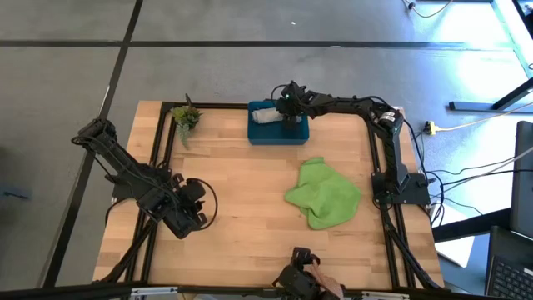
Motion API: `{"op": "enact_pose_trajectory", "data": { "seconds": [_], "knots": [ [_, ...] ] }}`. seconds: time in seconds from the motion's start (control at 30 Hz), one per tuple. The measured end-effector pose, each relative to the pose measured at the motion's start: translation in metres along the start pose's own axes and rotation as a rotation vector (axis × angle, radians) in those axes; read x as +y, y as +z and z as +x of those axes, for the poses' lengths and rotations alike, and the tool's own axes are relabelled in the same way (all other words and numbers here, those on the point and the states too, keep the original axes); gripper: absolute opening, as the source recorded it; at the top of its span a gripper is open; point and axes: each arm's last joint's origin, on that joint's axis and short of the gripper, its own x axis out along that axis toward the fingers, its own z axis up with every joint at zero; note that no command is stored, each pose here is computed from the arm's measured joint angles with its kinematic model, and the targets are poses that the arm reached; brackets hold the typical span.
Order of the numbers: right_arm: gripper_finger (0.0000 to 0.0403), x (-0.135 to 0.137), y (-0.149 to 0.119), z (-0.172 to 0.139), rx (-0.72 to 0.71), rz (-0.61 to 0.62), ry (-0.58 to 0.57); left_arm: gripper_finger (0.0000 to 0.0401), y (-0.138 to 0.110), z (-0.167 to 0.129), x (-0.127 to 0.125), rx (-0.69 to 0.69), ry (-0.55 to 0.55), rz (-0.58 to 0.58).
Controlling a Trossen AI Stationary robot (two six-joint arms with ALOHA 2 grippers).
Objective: Roll microfiber towels into tight, uniform cylinder then place into a basket
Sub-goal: Put the gray rolled microfiber cloth into the blue bin
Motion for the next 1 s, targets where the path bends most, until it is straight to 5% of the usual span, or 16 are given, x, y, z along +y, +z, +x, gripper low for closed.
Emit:
{"op": "enact_pose_trajectory", "data": {
  "seconds": [0.4, 1.0],
  "knots": [
    [0.0222, 0.011, 0.006, -0.002, -0.044, 0.006, 0.082, 0.0090, 0.000, 0.000, 0.000, 0.001, 0.000, 0.000],
    [0.0222, 0.015, 0.015, -0.010, -0.031, -0.031, -0.026, 0.0090, 0.000, 0.000, 0.000, 0.001, 0.000, 0.000]
  ]
}}
